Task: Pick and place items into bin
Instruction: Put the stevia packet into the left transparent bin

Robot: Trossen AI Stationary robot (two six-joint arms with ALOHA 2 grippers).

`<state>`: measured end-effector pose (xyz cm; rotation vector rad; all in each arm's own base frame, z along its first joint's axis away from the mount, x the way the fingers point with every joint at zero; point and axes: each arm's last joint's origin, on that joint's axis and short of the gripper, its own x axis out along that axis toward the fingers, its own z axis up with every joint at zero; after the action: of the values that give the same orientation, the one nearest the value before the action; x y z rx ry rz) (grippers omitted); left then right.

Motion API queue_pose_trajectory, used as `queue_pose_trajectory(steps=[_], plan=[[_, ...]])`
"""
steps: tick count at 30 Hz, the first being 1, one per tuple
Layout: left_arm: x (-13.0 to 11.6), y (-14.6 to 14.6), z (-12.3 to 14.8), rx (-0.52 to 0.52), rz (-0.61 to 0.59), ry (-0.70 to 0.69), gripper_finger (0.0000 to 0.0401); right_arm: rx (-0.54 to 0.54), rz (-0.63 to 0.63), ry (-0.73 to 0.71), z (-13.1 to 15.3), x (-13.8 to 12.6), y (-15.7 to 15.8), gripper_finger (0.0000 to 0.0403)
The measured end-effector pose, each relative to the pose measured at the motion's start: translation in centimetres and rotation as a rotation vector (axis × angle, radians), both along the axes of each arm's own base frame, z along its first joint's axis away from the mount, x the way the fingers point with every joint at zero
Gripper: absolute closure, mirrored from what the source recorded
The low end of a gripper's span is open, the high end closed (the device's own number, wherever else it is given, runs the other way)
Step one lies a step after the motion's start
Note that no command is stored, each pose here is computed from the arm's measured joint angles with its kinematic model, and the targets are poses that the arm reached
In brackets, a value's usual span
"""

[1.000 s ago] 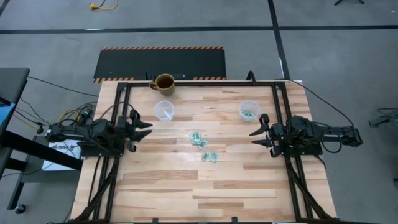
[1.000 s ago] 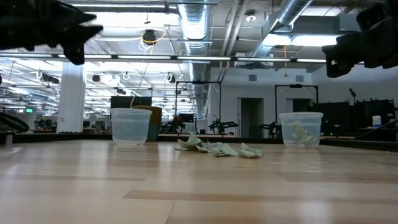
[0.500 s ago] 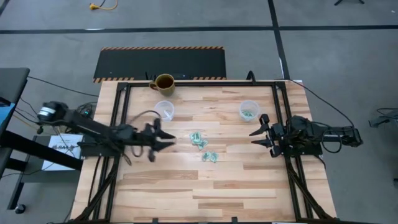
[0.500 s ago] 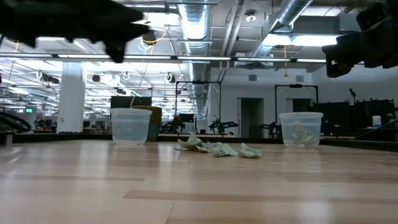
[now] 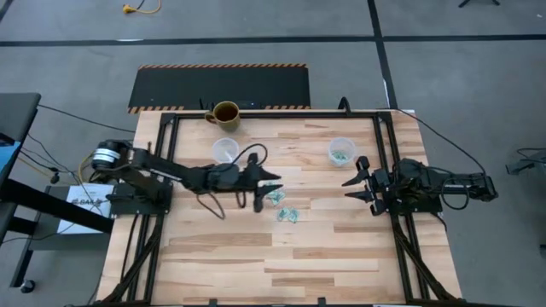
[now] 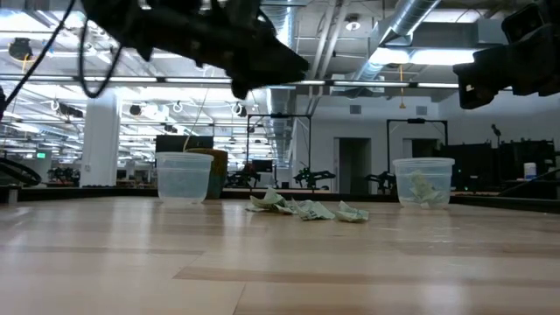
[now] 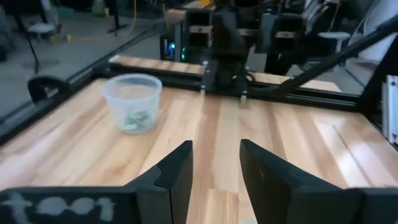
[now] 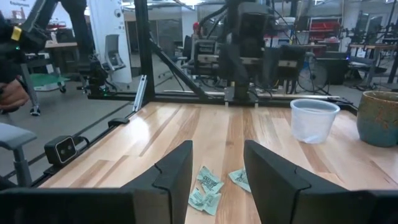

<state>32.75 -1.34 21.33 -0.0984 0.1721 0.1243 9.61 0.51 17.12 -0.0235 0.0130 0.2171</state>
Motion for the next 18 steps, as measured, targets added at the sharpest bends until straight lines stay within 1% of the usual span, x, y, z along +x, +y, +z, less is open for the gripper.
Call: queue_pose_trajectory(steps=[2, 5, 8, 11, 13, 15, 18], plan=[[0.9, 0.3, -0.5, -0.035, 0.000, 0.044, 0.0280, 0.000, 0.000, 0.000, 0.0, 0.0, 0.0, 0.0264], [1.9, 0.5, -1.3, -0.090, -0.004, 0.163, 0.0280, 0.000, 0.000, 0.000, 0.0, 0.0, 0.0, 0.0266], [2.6, 0.2, -1.5, -0.102, -0.088, 0.240, 0.0280, 0.000, 0.000, 0.000, 0.0, 0.0, 0.0, 0.0268], [3.2, -0.6, -0.9, -0.099, -0.222, 0.245, 0.0280, 0.000, 0.000, 0.000, 0.0, 0.0, 0.0, 0.0268], [3.3, -0.8, -0.7, -0.094, -0.285, 0.247, 0.0280, 0.000, 0.000, 0.000, 0.0, 0.0, 0.0, 0.0267], [3.3, -0.8, -0.7, -0.093, -0.298, 0.255, 0.0280, 0.000, 0.000, 0.000, 0.0, 0.0, 0.0, 0.0266], [3.3, -0.4, -0.7, -0.121, -0.279, 0.261, 0.0280, 0.000, 0.000, 0.000, 0.0, 0.0, 0.0, 0.0264]])
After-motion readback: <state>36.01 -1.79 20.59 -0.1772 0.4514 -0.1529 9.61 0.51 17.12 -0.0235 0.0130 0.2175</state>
